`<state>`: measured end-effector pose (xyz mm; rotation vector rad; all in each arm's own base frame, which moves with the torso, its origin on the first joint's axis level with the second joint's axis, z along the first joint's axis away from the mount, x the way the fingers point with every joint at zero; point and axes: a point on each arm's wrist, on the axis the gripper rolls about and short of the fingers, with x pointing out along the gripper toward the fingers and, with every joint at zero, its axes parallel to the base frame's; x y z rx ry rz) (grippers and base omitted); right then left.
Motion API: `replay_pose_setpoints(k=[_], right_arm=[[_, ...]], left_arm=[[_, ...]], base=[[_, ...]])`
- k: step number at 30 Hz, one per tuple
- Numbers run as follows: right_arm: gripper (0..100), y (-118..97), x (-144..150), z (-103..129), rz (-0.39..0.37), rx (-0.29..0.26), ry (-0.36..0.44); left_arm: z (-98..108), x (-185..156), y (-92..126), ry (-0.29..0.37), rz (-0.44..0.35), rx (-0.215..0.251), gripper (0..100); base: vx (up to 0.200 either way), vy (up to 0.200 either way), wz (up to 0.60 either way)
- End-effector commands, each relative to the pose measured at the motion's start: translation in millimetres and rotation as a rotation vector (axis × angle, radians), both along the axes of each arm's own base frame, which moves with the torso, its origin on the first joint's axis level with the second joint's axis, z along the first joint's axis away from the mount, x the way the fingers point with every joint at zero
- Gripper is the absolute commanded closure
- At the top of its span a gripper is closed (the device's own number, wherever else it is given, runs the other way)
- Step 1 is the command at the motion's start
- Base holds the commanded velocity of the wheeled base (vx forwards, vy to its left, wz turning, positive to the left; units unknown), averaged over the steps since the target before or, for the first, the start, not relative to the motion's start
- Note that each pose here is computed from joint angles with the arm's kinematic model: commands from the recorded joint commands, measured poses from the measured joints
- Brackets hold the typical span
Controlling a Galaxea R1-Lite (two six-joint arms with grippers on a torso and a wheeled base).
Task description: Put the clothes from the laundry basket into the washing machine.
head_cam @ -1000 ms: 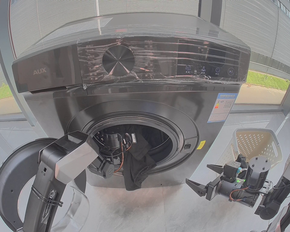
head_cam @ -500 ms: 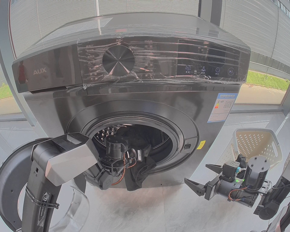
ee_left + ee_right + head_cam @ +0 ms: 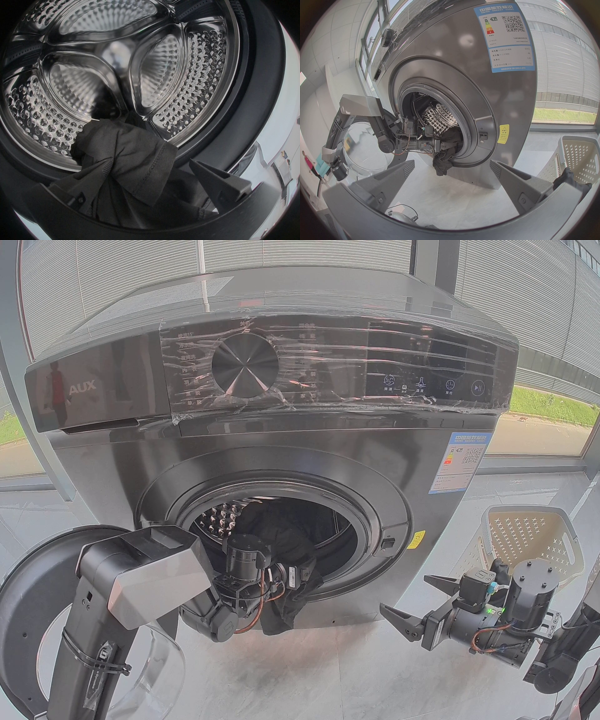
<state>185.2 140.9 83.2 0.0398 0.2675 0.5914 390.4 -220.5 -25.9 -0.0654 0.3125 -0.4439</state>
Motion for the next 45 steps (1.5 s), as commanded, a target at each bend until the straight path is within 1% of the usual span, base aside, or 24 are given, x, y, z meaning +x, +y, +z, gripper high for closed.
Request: replay_pose_setpoints(k=[1,4,9,14,20,24,27,33,42,43,45], right_arm=[[0,0,0,1,0.002,0.001,-0.002],[0,0,0,0,0.002,0.001,-0.002],[0,0,0,1,0.002,0.002,-0.003],[0,0,0,1,0.002,0.002,-0.003],[0,0,-1,0,0.003,0.000,-0.001],[0,0,-1,0,0.003,-0.001,0.000],[0,1,-1,0,0.005,-0.002,0.002],[0,2,-1,-2,0.011,-0.006,0.008],[0,3,-3,-2,0.018,-0.007,0.011],[0,3,-3,-2,0.018,-0.007,0.011],[0,3,-3,-3,0.018,-0.008,0.012]], left_arm=[[-11,0,0,0.020,0.000,0.011,100],[-16,0,-1,0.025,-0.001,0.014,100],[-14,1,-2,0.017,-0.001,0.010,100],[3,14,-3,-0.077,0.026,-0.043,100],[25,33,3,-0.197,0.119,-0.096,100],[31,43,6,-0.237,0.156,-0.114,100],[34,53,8,-0.271,0.202,-0.127,100],[39,62,12,-0.303,0.240,-0.140,100],[38,65,18,-0.304,0.257,-0.138,100],[38,65,18,-0.302,0.257,-0.139,0],[37,65,18,-0.299,0.257,-0.139,0]], base=[[0.000,0.000,0.00],[0.000,0.000,0.00],[0.000,0.000,0.00],[0.000,0.000,0.00],[0.000,0.000,0.00],[0.000,0.000,0.00],[0.000,0.000,0.00],[0.000,0.000,0.00],[0.000,0.000,0.00],[0.000,0.000,0.00],[0.000,0.000,0.00]])
